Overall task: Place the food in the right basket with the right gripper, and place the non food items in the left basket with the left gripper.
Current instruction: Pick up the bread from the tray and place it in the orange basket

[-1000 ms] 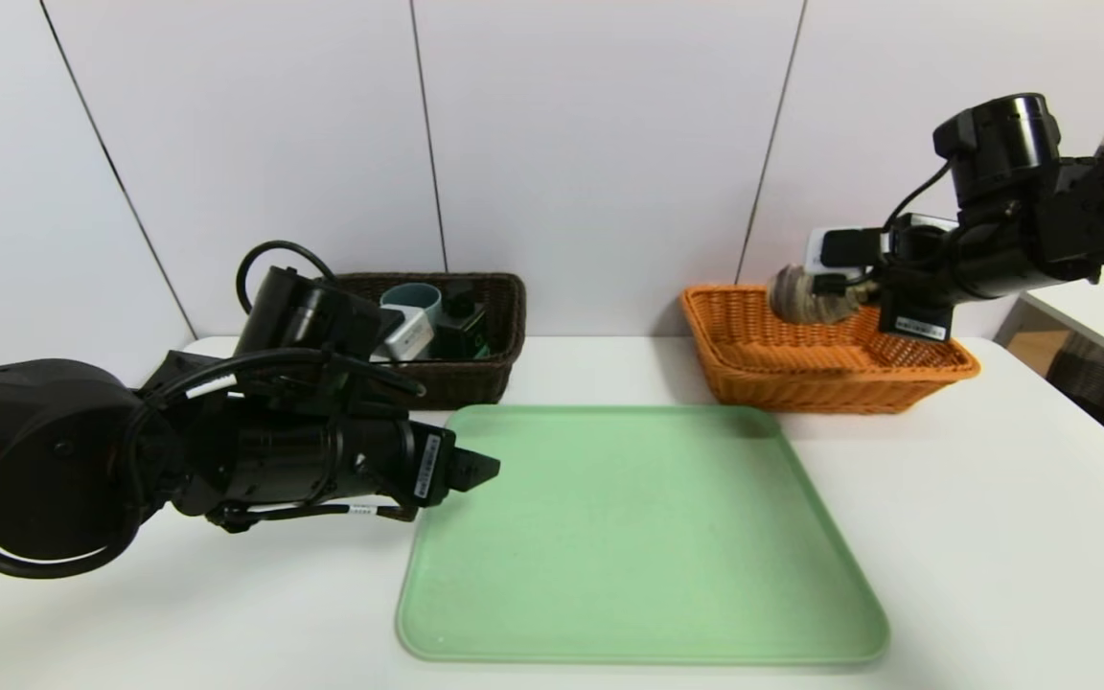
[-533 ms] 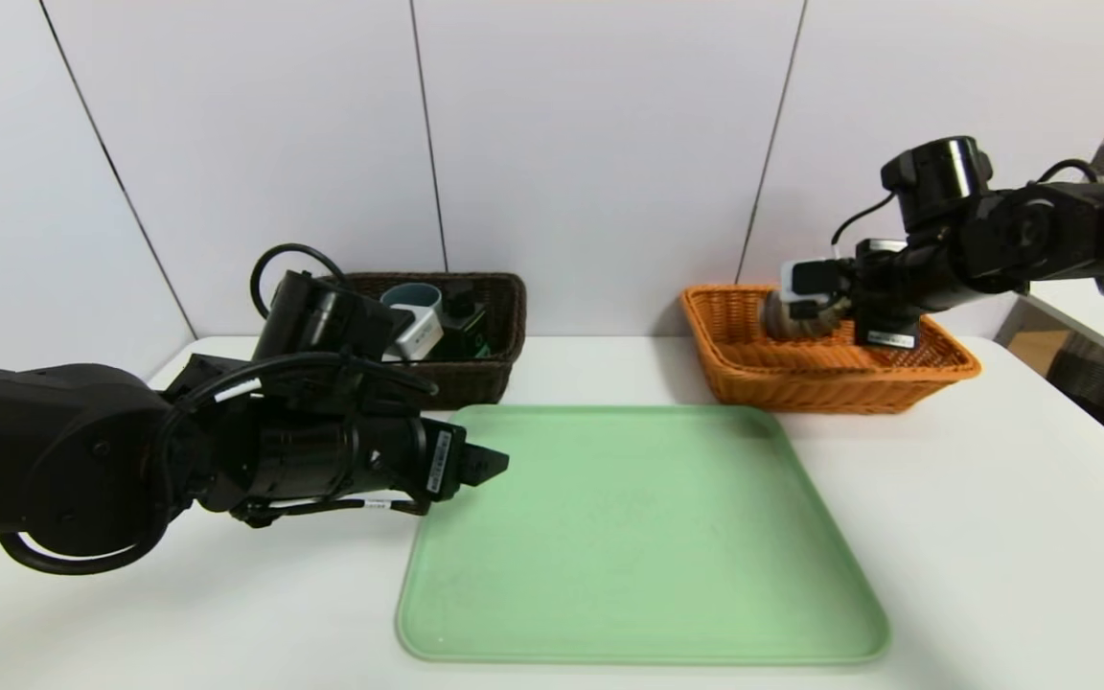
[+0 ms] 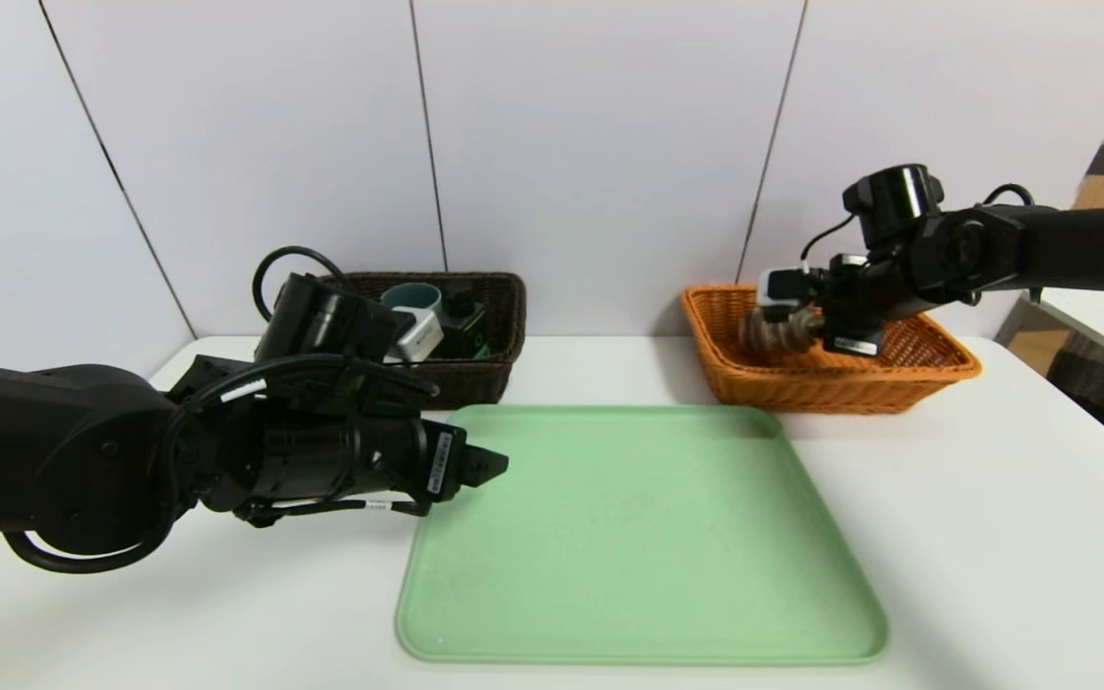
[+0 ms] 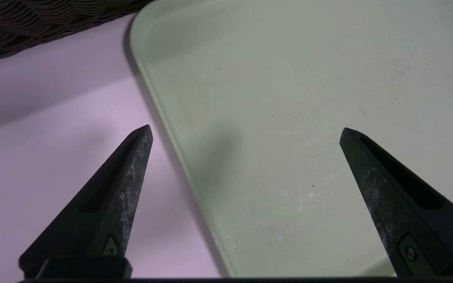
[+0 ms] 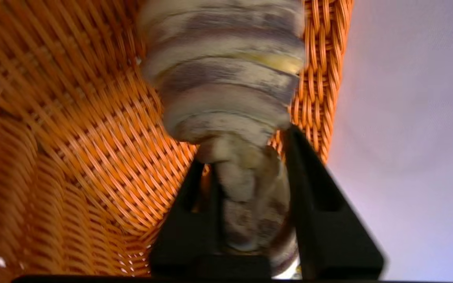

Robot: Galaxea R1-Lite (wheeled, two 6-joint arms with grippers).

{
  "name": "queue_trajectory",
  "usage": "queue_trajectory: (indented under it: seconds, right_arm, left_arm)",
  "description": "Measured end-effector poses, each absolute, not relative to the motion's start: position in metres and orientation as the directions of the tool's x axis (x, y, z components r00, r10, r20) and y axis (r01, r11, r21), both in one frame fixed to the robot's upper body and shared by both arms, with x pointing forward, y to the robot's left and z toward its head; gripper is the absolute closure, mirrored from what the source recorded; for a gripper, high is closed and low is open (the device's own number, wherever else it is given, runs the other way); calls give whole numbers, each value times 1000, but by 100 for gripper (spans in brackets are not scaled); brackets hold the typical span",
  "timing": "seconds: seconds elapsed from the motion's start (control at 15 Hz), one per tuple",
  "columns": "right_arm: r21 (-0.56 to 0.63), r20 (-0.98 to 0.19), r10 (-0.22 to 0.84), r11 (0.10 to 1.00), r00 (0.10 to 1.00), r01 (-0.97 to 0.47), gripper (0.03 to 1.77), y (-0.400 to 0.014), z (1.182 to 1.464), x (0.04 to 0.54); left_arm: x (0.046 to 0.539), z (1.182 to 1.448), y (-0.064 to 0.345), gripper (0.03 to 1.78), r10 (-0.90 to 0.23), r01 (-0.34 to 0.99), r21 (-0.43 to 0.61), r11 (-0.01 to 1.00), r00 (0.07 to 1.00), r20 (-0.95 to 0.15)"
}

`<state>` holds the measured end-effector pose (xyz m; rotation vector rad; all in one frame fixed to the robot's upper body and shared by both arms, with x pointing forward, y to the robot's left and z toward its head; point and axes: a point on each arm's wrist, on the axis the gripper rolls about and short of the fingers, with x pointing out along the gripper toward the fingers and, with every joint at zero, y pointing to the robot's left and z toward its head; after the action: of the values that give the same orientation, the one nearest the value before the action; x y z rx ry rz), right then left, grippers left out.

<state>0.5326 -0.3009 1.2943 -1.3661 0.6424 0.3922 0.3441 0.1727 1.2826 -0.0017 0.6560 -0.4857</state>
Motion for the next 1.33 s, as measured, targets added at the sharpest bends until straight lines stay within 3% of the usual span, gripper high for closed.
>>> queue_trajectory:
  seconds: [0.27, 0.53, 0.8, 1.13, 1.33]
  right_arm:
    - [-771, -631, -98, 185, 770, -609, 73, -297, 1294, 534]
    - [-772, -628, -94, 196, 772, -605, 47, -296, 1295, 533]
    - [-759, -643, -94, 215, 760, -615, 33, -296, 1295, 532]
    - [-677, -705, -91, 380, 703, -630, 21, -294, 1302, 528]
    - [-672, -689, -89, 451, 719, -588, 17, -293, 1299, 534]
  left_arm:
    - [345, 1283, 172, 12, -435, 435, -150, 888, 687, -581]
    - [345, 1285, 172, 12, -439, 438, -150, 886, 693, -571]
    - [345, 1285, 172, 12, -440, 437, -151, 886, 694, -571]
    - [344, 1284, 172, 12, -439, 437, -151, 887, 692, -573]
    - [344, 1284, 172, 12, -438, 437, -151, 887, 690, -575]
